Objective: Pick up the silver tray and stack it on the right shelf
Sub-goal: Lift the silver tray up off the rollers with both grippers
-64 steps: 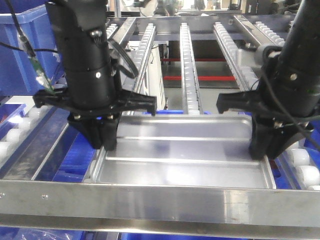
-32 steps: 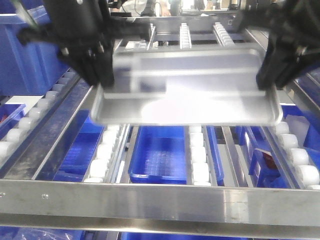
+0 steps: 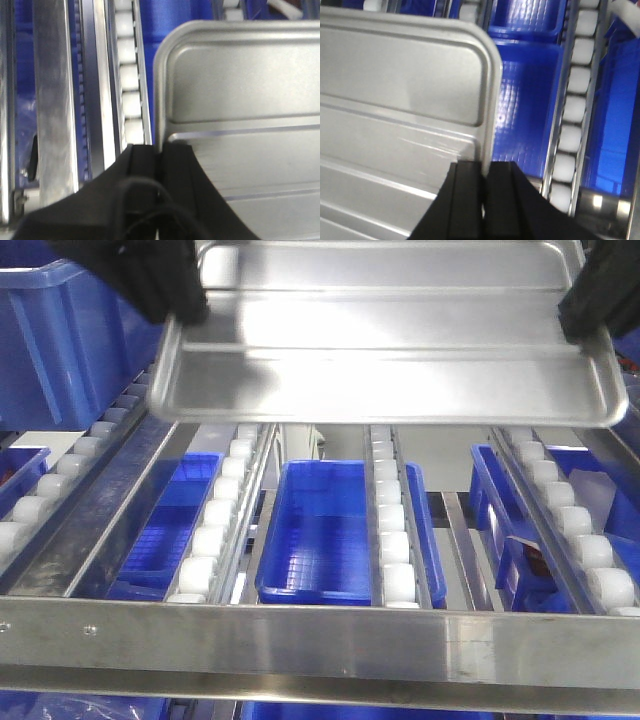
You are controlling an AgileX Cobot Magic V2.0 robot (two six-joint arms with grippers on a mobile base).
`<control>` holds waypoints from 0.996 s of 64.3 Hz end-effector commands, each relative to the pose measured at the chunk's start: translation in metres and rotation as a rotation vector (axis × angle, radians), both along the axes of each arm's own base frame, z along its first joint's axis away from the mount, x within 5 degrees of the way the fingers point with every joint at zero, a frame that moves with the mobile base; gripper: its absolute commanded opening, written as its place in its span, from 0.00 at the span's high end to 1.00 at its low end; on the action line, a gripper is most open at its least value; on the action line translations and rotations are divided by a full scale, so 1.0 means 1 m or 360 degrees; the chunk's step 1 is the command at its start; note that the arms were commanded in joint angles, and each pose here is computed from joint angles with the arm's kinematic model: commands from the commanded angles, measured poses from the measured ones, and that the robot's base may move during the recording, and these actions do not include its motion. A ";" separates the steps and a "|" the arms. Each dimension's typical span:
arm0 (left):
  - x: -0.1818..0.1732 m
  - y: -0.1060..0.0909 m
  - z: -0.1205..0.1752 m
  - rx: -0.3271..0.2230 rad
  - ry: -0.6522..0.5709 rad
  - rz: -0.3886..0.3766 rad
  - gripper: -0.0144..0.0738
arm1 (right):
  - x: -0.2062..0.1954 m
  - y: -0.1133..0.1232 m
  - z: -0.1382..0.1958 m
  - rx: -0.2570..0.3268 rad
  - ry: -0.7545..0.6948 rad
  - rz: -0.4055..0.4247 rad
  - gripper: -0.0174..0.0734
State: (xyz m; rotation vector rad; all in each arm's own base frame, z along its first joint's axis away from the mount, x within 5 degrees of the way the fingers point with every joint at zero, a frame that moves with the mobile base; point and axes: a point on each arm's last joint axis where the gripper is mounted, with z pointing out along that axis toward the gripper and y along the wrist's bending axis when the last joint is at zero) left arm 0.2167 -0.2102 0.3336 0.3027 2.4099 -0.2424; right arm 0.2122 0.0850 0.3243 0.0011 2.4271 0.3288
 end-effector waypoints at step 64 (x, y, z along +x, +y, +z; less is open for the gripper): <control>-0.019 0.012 0.011 0.0049 -0.0002 0.0004 0.94 | -0.012 0.009 0.018 0.0009 -0.0089 0.0105 0.75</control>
